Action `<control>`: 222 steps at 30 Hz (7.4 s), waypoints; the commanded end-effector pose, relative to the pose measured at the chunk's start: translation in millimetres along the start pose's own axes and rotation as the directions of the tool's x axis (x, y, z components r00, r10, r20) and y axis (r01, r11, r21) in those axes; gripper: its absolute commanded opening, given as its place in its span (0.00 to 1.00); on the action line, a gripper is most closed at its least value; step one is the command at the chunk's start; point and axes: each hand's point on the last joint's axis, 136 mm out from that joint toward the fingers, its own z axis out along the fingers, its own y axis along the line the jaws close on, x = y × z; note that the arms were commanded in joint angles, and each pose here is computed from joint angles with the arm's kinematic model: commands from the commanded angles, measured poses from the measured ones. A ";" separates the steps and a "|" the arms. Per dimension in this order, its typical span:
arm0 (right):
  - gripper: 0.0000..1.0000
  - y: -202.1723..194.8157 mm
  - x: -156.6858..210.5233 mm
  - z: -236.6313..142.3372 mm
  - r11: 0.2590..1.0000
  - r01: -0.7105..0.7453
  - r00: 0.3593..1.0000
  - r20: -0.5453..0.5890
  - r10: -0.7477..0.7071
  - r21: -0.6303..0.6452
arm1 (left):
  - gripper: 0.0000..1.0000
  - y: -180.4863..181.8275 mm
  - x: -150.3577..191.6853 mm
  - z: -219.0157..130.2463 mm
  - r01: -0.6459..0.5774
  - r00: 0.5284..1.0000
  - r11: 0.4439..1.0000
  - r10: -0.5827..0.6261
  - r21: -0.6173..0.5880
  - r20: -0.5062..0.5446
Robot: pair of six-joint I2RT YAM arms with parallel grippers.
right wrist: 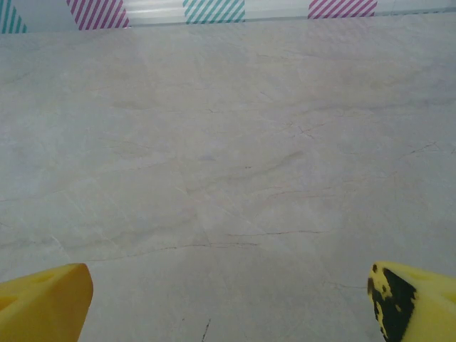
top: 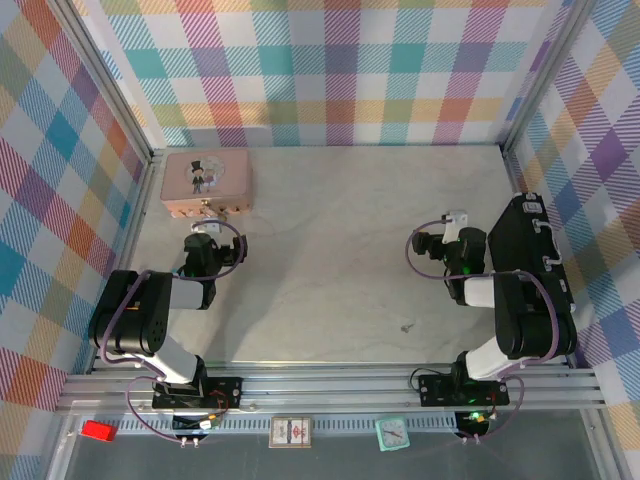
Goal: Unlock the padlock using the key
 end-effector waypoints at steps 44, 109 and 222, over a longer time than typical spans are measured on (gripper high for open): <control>0.99 3.8 -6.9 1.6 1.000 -0.001 1.000 0.021 0.002 -0.023 | 1.00 -3.1 -13.7 2.4 0.007 0.999 1.000 -0.007 0.006 0.044; 0.85 140.9 97.4 -196.4 0.937 -0.304 0.498 -0.809 0.312 0.174 | 1.00 -156.7 0.0 -128.9 0.137 0.973 0.921 -0.056 0.364 -0.224; 0.00 310.3 -29.2 -185.2 0.513 0.215 0.948 0.051 -0.315 -0.831 | 1.00 -189.3 -19.0 -151.4 0.225 0.964 0.808 -0.103 0.545 -0.245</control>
